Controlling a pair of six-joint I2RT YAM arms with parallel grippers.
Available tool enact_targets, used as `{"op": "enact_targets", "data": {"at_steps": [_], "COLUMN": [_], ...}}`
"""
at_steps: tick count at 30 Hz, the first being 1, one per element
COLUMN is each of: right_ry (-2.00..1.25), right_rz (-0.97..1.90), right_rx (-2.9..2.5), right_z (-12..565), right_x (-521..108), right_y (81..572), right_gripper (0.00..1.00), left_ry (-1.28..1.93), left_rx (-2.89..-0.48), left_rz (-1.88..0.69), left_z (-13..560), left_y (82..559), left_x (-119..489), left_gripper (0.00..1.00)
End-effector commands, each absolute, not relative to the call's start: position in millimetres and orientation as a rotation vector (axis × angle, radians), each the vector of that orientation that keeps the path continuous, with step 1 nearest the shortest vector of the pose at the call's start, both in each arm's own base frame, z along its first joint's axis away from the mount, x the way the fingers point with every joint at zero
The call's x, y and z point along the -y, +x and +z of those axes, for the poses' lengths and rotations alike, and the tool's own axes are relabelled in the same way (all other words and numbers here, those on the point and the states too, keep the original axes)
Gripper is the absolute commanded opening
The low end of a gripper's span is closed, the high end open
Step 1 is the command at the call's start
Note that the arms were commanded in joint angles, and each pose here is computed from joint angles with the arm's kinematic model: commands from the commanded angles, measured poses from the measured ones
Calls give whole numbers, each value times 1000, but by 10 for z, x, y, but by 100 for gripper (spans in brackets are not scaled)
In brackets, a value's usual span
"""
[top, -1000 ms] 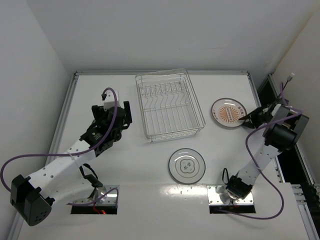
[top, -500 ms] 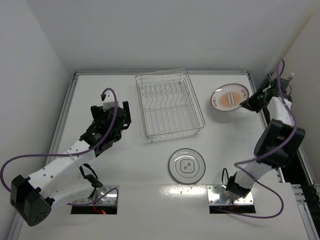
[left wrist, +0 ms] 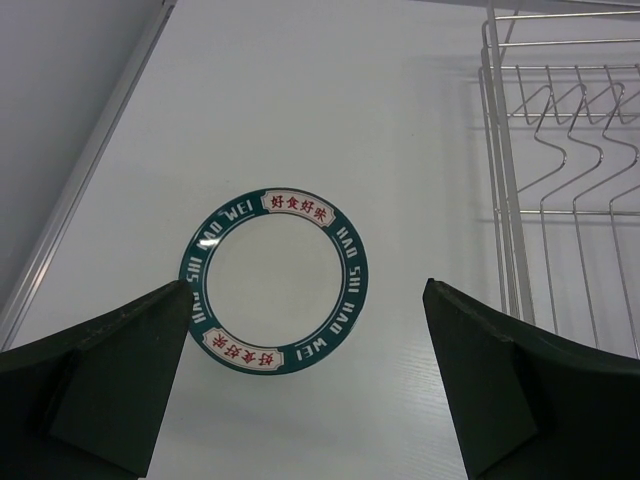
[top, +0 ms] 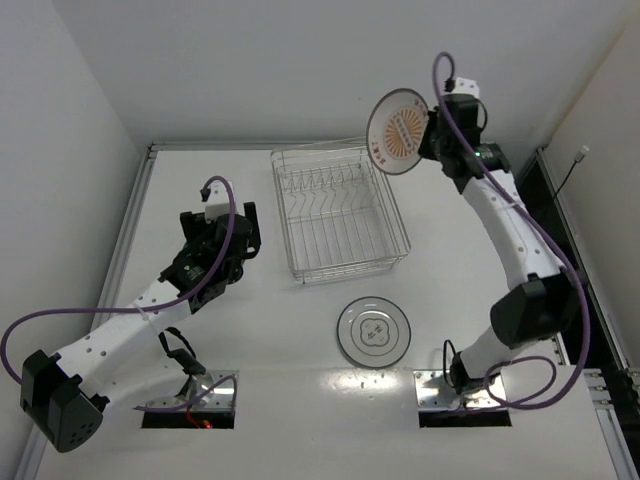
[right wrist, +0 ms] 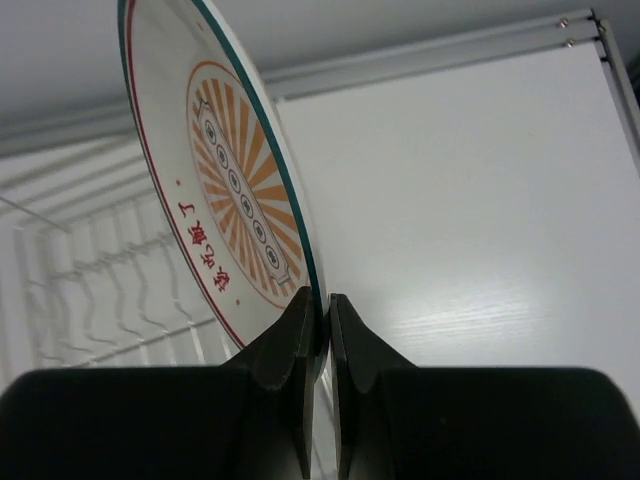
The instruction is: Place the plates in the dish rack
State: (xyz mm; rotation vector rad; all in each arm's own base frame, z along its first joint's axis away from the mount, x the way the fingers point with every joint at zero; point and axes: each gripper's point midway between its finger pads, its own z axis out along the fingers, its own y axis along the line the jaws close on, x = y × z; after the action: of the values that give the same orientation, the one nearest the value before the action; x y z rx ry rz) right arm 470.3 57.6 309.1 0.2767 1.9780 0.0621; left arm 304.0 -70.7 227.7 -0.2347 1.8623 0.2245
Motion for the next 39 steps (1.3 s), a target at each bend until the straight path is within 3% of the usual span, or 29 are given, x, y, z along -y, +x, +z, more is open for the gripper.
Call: {"op": "enact_targets", "data": {"at_steps": [1, 24, 30, 34, 35, 39], "right_ry": [294, 2, -30, -36, -30, -19], "right_rz": [-215, -530, -441, -352, -325, -293], "right_rx": [-1949, -2086, -2153, -2193, -2203, -2228], "right_z": [3050, 2155, 1936, 1941, 1928, 2116], "right_x": [-373, -1297, -1470, -1542, -1531, -1394], "right_y": [4816, 5083, 5037, 5004, 4995, 4799], "right_gripper": [0, 0, 5, 22, 37, 79], "left_ry": [-269, -270, -270, -270, -270, -275], "left_rx": [-1811, -1814, -1814, -1814, -1814, -1808], "left_rz": [203, 218, 218, 218, 218, 212], "left_z": [2503, 2483, 2483, 2483, 2483, 2508], "left_y": [3055, 3063, 3063, 3063, 3063, 3053], "left_x": [703, 695, 695, 695, 695, 688], "left_gripper": [100, 100, 100, 100, 100, 100]}}
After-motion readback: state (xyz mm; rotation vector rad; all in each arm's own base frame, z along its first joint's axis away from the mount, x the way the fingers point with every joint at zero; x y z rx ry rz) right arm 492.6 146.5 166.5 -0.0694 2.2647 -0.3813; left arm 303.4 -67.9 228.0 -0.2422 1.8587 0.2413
